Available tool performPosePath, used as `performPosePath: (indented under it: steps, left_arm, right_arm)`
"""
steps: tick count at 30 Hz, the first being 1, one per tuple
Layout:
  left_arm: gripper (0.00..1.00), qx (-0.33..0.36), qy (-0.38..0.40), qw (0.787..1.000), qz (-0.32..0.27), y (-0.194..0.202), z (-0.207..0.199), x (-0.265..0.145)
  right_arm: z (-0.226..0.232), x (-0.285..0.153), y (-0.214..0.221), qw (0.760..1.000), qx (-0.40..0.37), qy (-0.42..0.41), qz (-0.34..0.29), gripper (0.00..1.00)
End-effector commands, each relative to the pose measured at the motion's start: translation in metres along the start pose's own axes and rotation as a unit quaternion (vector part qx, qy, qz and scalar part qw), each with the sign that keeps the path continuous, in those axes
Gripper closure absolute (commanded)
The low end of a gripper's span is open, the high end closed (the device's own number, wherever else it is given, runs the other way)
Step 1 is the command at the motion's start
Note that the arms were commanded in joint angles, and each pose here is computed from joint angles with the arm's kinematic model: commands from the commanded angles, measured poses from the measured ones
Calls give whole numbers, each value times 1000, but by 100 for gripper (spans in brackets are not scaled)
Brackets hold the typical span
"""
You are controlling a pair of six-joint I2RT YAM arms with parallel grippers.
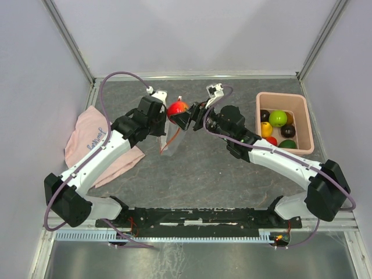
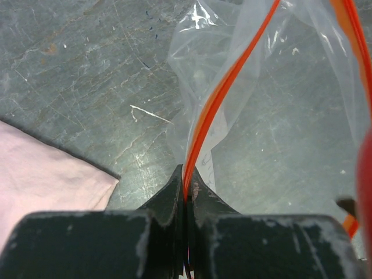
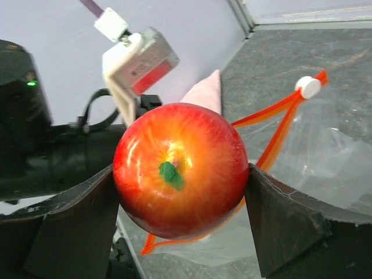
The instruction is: Place the food in the zip-top bag and seal the zipper
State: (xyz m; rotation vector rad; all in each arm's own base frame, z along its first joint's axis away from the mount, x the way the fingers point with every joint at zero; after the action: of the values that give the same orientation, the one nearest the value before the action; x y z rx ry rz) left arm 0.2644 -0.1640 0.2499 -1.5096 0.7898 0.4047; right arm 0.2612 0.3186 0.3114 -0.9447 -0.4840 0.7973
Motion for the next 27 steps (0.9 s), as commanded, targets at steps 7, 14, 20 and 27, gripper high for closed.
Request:
performPosePath:
  steps: [7,14,20,27]
  left_arm:
    - [97,-21,91,995,-39,-18,-18,-15]
    - [97,-29,93,994,-42,-20,-13,-15]
    - [97,-26,112,993,-29,-18,-18,-12]
    - [97,-21,138,990,-12,-13,-25,-7]
  right_arm:
    - [-32,8,42,995,-39,62,65,42]
    - [-44,0,48,988,-75,96,99,42]
    - [-42,4,46,983,-98,93,125,39]
    - [-53,7,39,974,-80,168,131,40]
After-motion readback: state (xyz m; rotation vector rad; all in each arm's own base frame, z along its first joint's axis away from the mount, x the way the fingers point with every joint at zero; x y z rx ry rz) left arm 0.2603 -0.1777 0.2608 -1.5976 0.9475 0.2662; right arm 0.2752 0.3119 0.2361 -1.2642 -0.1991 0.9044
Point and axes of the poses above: each gripper's point midway between its finger pads, its own x axis out along the fingers, its own z axis along the line the jaws close on, y = z × x, the point moved 6 cm from there along -x, back along the fingers, and after that the axes turned 5 degrees about -x, right-handed, at the moved point
